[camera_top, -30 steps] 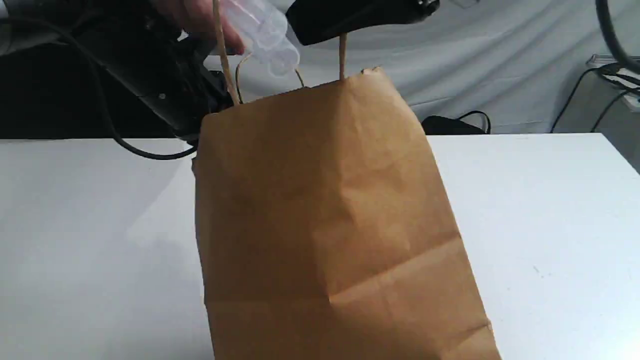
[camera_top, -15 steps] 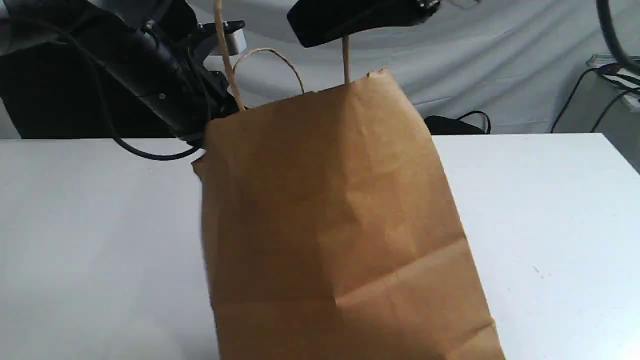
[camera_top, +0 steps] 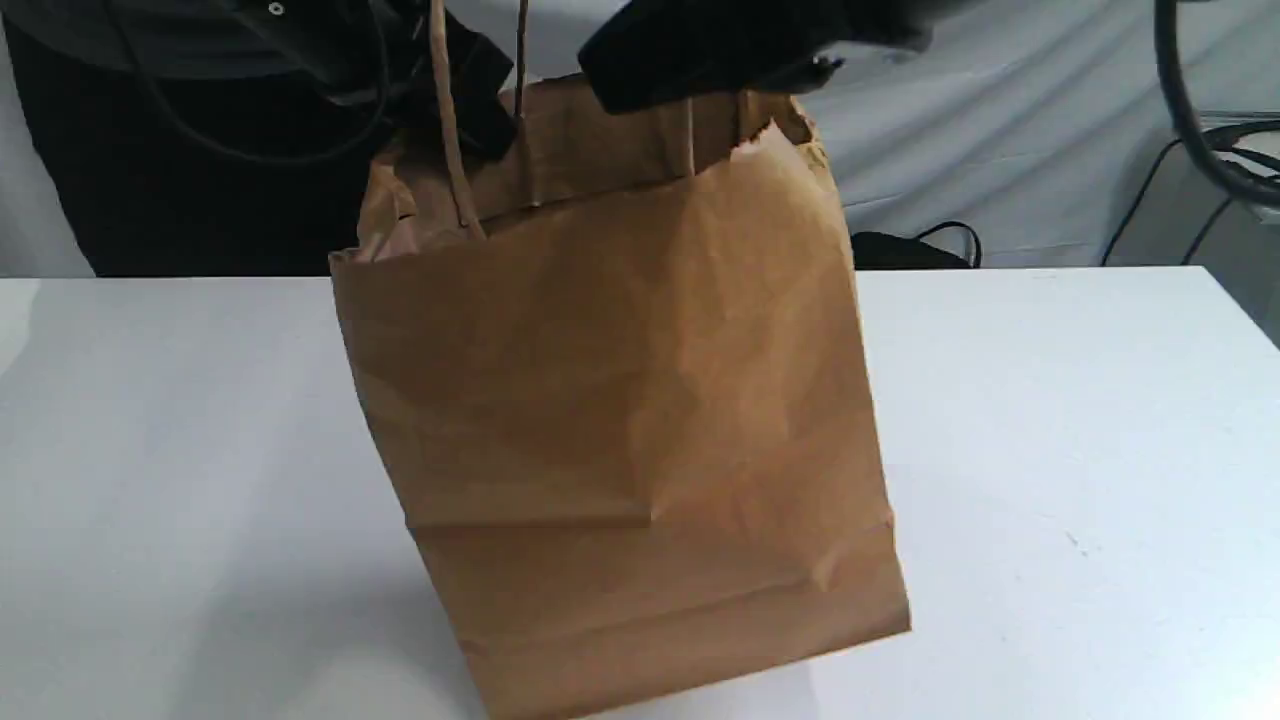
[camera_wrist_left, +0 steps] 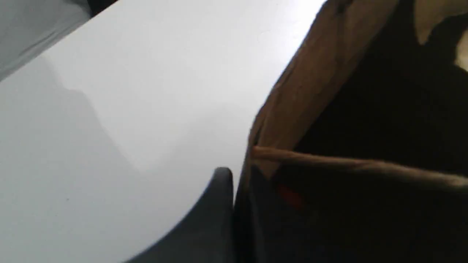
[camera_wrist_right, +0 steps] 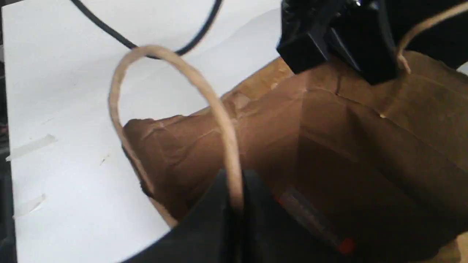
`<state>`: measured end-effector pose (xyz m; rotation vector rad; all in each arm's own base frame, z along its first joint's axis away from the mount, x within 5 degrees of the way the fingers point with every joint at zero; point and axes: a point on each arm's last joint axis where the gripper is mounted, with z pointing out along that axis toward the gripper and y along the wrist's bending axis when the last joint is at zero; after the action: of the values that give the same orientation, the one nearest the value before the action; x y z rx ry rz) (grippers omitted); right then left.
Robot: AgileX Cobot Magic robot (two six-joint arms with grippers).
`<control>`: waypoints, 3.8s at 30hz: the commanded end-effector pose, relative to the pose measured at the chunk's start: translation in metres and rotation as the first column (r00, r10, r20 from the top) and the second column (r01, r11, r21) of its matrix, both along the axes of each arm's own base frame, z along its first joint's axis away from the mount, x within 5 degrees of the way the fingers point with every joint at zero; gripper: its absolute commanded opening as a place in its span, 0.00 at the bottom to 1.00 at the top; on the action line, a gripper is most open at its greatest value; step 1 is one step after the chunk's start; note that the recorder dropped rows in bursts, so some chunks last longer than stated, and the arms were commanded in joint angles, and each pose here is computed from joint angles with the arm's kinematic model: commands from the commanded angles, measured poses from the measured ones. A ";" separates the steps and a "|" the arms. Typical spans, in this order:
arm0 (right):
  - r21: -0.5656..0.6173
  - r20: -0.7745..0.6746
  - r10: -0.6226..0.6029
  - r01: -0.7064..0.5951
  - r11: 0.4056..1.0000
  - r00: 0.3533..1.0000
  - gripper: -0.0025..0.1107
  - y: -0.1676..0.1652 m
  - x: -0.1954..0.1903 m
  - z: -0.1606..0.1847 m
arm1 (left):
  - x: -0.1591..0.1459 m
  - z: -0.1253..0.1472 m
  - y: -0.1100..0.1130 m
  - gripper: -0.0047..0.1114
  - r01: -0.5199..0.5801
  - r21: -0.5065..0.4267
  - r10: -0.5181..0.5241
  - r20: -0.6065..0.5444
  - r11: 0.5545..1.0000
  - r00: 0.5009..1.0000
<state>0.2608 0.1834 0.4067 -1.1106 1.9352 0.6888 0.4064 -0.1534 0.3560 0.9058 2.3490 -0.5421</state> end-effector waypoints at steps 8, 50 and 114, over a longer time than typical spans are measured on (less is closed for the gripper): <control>0.135 -0.031 -0.164 0.167 0.977 0.986 0.02 -0.010 -0.011 -0.041 | 0.004 -0.001 0.005 0.04 -0.015 0.052 0.014 0.028 0.999 1.000; 0.146 -0.116 -0.308 0.322 0.935 0.944 0.52 -0.018 -0.008 -0.090 | 0.027 -0.034 0.000 0.51 -0.057 0.046 0.057 0.013 0.997 0.998; 0.426 0.327 -0.512 0.360 0.830 0.794 0.02 -0.128 -0.177 -0.058 | -0.256 0.028 0.093 0.04 -0.244 -0.299 0.372 0.522 0.923 0.768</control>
<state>0.0868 0.0570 0.3512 -0.5066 1.5302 0.4305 0.1612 -0.0657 0.3902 0.5390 1.8529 -0.3061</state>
